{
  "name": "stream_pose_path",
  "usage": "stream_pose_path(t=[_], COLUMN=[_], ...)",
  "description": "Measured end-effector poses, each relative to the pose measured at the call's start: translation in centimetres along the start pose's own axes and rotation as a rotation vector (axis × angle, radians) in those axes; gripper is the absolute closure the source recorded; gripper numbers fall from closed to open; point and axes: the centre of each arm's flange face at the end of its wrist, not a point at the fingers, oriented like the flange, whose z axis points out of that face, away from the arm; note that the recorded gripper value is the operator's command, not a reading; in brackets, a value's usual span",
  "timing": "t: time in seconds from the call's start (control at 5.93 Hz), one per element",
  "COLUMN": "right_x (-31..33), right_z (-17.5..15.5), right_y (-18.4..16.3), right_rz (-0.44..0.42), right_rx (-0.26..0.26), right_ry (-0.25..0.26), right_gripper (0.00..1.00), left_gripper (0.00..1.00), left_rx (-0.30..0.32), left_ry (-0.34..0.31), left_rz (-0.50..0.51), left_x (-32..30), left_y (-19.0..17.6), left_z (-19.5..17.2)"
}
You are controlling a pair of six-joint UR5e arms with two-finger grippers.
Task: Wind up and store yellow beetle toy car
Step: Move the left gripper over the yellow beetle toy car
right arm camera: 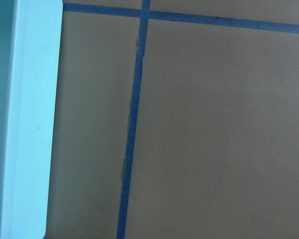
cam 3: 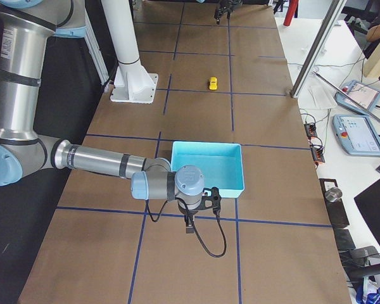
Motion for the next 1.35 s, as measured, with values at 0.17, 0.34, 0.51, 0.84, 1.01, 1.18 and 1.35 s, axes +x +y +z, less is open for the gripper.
stream_pose_path(t=[0.17, 0.34, 0.51, 0.84, 1.01, 1.18, 1.35], right_x=[0.0, 0.0, 0.0, 0.1, 0.1, 0.1, 0.1], right_z=[0.0, 0.0, 0.0, 0.1, 0.1, 0.1, 0.1], right_y=[0.0, 0.1, 0.1, 0.1, 0.2, 0.2, 0.3], right_rz=[0.0, 0.001, 0.001, 0.002, 0.002, 0.003, 0.003], right_rx=[0.0, -0.001, -0.001, -0.002, -0.002, -0.003, -0.003], right_ry=[0.0, 0.0, 0.0, 0.0, 0.0, 0.0, 0.0], right_gripper=[0.0, 0.0, 0.0, 0.0, 0.0, 0.0, 0.0], left_gripper=[0.0, 0.0, 0.0, 0.0, 0.0, 0.0, 0.0], left_rx=[0.008, 0.009, 0.019, 0.051, 0.058, 0.064, 0.063], left_ry=[0.005, -0.018, -0.04, -0.042, -0.036, -0.029, -0.023], left_rz=[0.234, 0.403, 0.504, 0.683, 0.715, 0.724, 0.711], left_x=[4.4, 7.6, 10.1, 12.8, 13.5, 14.3, 14.7], left_y=[-2.3, -4.4, -5.9, -7.6, -8.7, -10.9, -13.6], left_z=[0.7, 1.2, 1.7, 3.3, 4.2, 4.9, 5.3])
